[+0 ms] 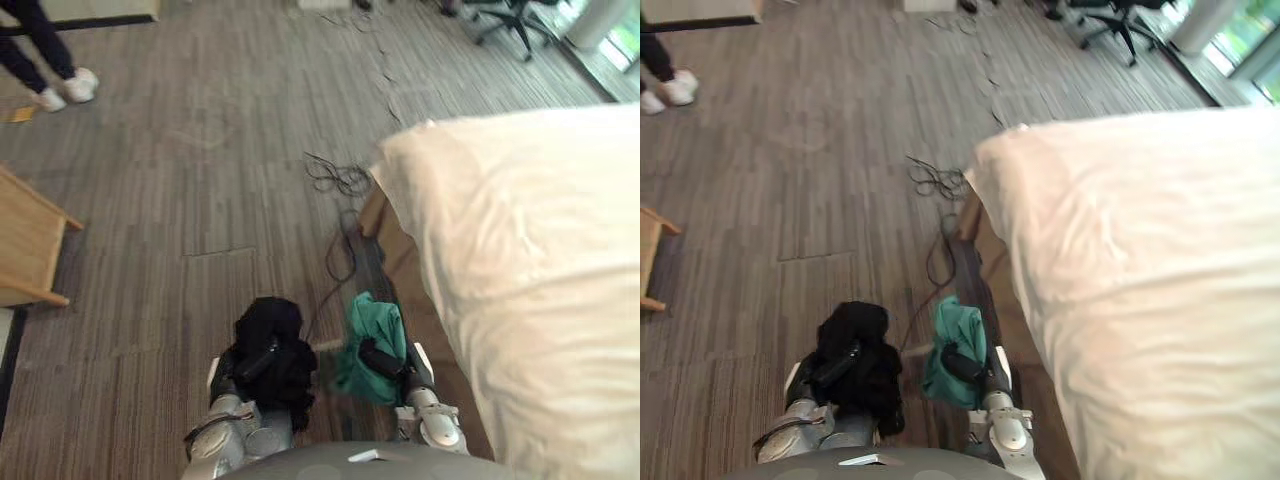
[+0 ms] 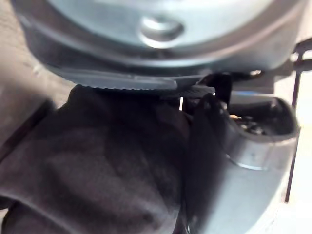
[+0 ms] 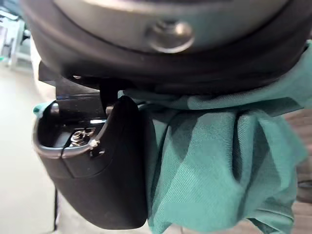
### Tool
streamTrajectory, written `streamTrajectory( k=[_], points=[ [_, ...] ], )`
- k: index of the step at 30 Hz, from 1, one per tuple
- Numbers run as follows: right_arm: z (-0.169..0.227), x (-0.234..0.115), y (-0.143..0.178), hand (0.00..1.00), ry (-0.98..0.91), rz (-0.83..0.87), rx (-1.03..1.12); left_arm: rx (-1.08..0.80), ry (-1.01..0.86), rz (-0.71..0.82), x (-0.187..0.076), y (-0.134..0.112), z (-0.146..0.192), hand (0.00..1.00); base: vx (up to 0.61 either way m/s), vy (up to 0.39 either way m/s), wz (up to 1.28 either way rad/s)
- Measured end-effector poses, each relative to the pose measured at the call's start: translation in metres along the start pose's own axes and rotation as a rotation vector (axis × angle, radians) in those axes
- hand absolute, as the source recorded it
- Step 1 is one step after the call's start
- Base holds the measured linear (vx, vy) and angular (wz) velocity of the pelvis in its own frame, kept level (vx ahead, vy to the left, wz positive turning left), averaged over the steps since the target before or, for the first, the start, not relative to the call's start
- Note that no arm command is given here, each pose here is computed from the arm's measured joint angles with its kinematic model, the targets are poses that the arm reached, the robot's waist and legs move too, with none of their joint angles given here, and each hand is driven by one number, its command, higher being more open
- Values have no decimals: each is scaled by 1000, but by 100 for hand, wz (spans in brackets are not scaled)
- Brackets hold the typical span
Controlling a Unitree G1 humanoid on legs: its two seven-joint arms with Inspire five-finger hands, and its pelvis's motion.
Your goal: Tidy up the quilt and then pick up the clothes from the bed and put them into the laundry hamper
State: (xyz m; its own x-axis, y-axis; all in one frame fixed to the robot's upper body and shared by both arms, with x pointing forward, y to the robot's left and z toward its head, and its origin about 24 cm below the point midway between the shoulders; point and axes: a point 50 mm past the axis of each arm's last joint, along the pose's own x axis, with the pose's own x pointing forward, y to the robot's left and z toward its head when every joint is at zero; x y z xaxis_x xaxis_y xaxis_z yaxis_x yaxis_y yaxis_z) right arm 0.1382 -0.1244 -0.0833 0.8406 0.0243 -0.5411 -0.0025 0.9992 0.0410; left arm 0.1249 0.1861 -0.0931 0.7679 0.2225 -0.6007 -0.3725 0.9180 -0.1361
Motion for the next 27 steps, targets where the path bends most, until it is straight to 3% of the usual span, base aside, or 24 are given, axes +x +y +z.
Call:
streamTrajectory(
  k=[5,11,12,15,22,27],
  points=[
    [5,-6,8,0,-40,26,-1,31,-71,-37,0,-11,13,0,203,-27,98],
    [-5,-14,11,0,-1,5,25,14,-25,-125,-7,-39,0,0,161,-93,35],
    [-5,-29,18,0,-12,-4,63,58,-2,-212,-23,-50,-11,0,56,-24,5],
    [-5,-29,18,0,-12,-5,62,58,-1,-212,-23,-50,-11,0,0,0,-1],
    [-33,-15,7,0,119,-21,21,109,125,-205,-12,-51,-38,0,-9,-32,-10],
    [-35,-3,-15,0,150,-60,17,134,113,-243,9,-70,-25,0,-34,-57,23]
  ],
)
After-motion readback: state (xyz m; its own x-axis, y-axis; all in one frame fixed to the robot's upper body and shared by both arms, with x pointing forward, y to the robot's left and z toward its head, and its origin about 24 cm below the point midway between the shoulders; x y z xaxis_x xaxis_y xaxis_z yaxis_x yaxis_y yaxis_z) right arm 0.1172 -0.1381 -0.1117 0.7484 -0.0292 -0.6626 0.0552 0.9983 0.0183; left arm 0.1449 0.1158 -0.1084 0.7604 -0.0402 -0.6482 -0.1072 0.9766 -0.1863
